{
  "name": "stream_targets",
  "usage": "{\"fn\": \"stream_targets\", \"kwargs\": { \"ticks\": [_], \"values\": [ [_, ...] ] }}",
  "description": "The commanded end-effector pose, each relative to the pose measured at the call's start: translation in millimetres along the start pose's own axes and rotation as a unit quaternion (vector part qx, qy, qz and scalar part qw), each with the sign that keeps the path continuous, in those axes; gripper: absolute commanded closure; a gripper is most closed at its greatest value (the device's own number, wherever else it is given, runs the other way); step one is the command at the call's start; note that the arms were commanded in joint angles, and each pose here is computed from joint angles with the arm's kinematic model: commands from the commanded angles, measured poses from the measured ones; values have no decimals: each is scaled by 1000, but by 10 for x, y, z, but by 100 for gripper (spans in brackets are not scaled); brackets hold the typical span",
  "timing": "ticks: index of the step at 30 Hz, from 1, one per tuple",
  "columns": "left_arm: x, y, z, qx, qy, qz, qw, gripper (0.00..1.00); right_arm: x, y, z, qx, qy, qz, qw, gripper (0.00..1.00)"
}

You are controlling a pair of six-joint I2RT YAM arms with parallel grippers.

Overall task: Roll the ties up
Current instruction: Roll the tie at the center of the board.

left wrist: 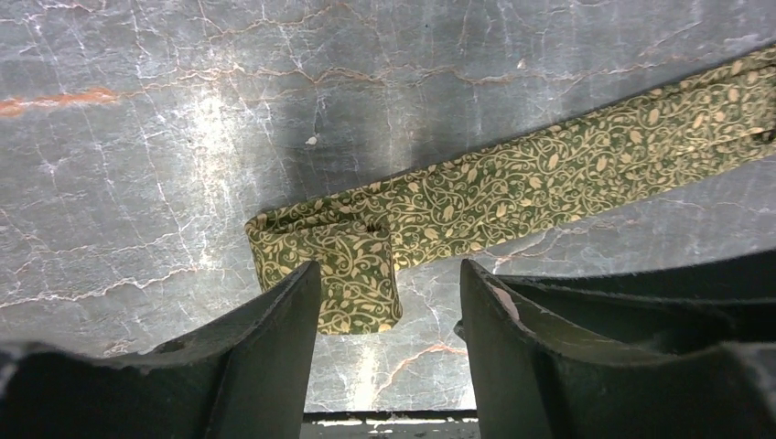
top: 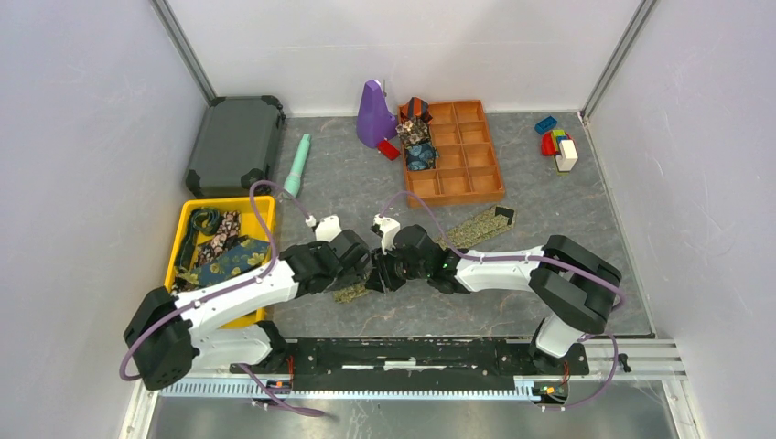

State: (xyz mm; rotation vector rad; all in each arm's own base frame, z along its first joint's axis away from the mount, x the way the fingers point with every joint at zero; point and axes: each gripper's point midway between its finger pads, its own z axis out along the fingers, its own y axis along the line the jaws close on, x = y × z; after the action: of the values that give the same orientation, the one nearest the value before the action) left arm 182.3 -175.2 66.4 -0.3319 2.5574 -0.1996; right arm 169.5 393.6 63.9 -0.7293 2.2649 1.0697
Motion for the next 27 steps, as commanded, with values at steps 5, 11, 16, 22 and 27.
{"fn": "stream_targets", "kwargs": {
  "ticks": [5,11,16,22,27],
  "values": [
    [-234,110,-295,5,-44,3,999,35,-303,180,-62,-21,-38,-5,999,62],
    [-265,353,-476,-1,-64,-8,998,36,-367,288,-22,-35,-40,3,999,47],
    [-208,524,-517,-1,-69,-16,997,37,-425,379,92,-38,-35,7,999,42],
    [-118,610,-507,5,-64,-27,998,38,-405,357,263,-20,-20,19,999,44],
    [-81,629,-511,13,-60,-30,998,38,-353,306,337,2,-4,20,1000,47]
  ]
}}
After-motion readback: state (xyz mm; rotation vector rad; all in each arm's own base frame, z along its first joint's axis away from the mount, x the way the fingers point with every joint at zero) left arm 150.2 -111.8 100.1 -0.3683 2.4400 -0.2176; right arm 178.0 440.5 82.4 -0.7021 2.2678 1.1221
